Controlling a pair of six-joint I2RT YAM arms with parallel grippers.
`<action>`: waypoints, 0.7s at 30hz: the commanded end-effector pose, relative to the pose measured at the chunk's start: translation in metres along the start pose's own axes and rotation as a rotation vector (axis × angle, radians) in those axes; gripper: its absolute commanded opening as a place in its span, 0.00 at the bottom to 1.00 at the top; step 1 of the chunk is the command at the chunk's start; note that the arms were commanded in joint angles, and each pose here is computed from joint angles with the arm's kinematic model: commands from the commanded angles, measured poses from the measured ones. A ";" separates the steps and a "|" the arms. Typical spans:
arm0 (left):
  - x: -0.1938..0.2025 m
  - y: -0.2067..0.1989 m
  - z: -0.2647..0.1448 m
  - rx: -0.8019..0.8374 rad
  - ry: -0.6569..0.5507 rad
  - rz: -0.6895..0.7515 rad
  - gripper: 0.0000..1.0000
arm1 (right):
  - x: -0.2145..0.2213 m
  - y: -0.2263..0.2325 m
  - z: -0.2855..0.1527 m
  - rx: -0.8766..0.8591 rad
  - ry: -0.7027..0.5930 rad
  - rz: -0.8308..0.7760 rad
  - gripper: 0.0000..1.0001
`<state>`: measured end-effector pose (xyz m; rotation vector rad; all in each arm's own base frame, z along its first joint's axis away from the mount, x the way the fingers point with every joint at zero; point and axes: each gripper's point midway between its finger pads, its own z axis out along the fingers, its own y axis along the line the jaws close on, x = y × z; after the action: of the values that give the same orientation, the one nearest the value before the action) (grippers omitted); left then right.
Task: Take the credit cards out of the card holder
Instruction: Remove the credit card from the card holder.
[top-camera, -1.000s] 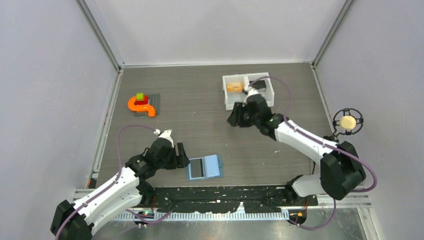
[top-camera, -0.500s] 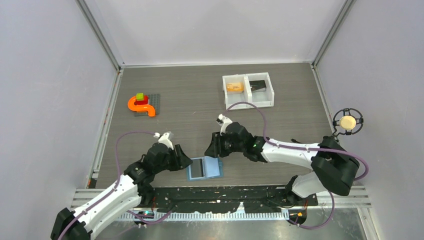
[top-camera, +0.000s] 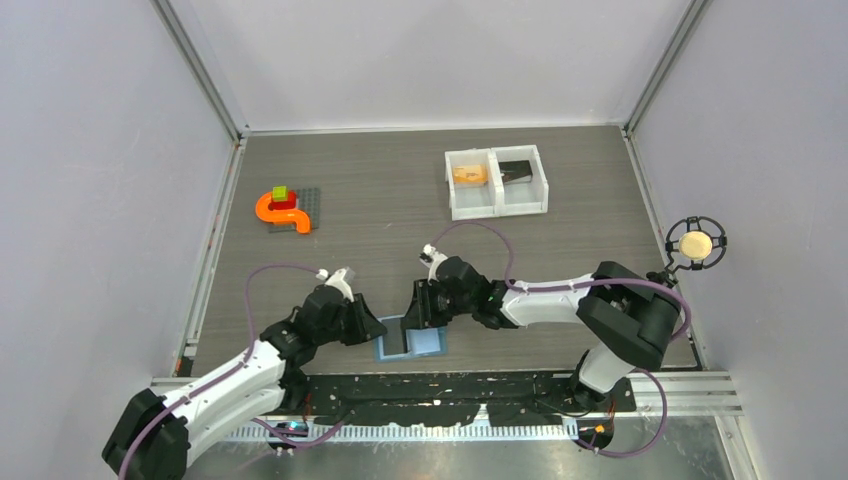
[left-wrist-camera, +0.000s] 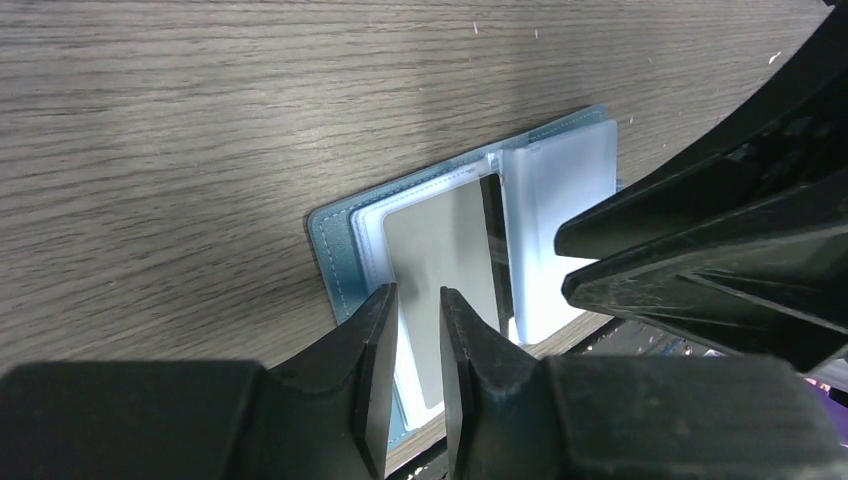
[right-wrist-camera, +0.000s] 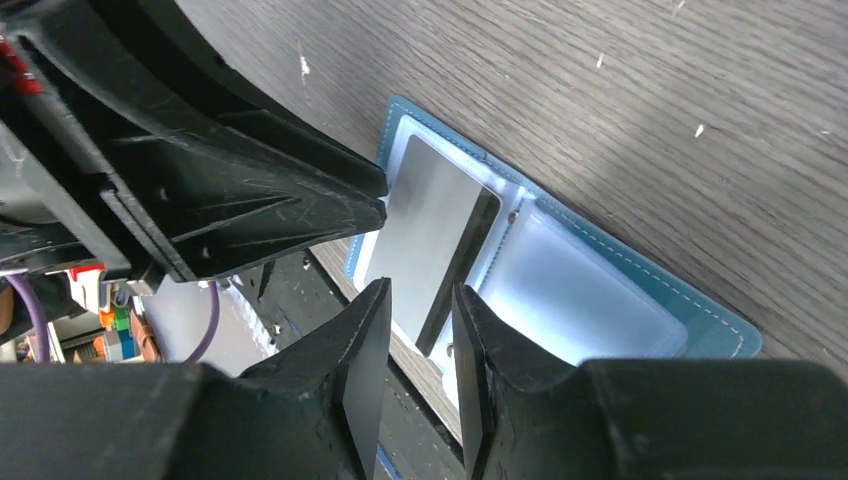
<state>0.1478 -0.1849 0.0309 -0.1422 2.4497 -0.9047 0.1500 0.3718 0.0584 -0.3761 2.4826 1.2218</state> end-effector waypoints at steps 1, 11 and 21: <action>0.001 0.001 0.003 0.011 -0.003 -0.005 0.24 | -0.001 0.002 0.005 -0.001 -0.010 0.007 0.36; 0.007 0.008 0.004 -0.009 0.009 -0.019 0.23 | 0.008 -0.017 0.010 0.076 0.021 0.018 0.34; 0.010 0.013 0.002 -0.016 0.003 -0.032 0.23 | 0.009 -0.015 0.018 0.063 0.023 0.035 0.32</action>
<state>0.1468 -0.1855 0.0279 -0.1714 2.4316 -0.9335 0.1470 0.3646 0.0294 -0.3420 2.5750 1.1290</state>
